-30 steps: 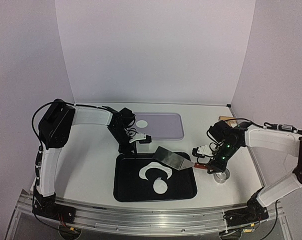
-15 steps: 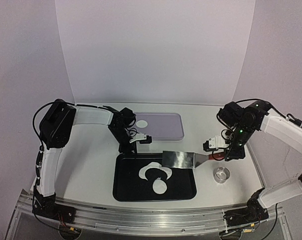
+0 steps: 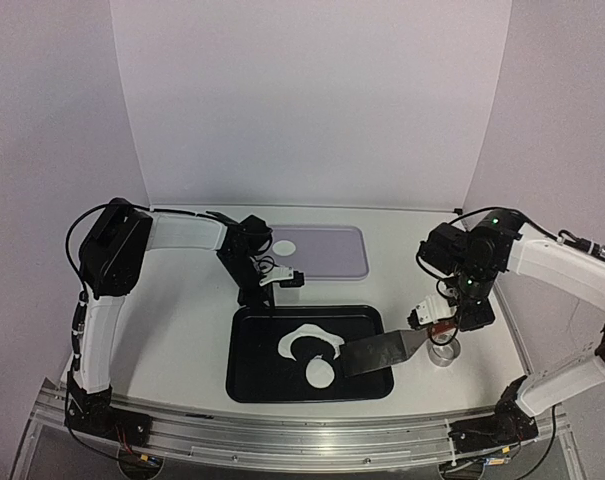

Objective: Roll out the dumpling wrappers from the dough

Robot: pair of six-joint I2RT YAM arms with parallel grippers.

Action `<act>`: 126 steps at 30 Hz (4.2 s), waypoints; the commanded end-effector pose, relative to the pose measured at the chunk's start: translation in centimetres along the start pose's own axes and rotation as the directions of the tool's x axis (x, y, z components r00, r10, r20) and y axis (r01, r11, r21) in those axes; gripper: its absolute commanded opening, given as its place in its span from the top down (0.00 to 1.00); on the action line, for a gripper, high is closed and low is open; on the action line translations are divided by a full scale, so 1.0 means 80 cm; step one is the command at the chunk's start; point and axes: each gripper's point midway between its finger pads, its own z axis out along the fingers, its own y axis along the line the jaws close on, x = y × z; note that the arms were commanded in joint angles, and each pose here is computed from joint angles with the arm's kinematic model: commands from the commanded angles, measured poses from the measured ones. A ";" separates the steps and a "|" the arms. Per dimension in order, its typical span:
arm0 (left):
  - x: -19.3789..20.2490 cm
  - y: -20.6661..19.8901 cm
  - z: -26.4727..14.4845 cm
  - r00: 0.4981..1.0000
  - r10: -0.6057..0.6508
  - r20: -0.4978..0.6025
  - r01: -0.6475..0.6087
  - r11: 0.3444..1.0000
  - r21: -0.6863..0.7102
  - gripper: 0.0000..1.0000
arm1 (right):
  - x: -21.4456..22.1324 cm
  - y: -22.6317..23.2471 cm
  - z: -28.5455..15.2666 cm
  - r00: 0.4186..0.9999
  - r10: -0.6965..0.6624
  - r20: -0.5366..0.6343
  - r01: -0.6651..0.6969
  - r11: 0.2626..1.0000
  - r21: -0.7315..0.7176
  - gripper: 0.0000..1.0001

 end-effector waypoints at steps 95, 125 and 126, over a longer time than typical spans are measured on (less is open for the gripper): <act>-0.013 0.018 -0.014 0.998 0.065 0.009 -0.064 0.995 -0.075 1.00 | -0.123 -0.025 0.050 0.997 0.037 -0.072 -0.024 0.983 0.182 1.00; -0.011 0.017 -0.011 0.998 0.060 0.006 -0.060 0.996 -0.069 1.00 | -0.088 -0.024 0.005 0.954 0.297 -0.045 -0.284 0.940 0.187 1.00; -0.011 0.017 -0.012 0.998 0.060 0.006 -0.060 0.996 -0.069 1.00 | -0.082 -0.020 0.004 0.955 0.290 -0.059 -0.275 0.944 0.182 1.00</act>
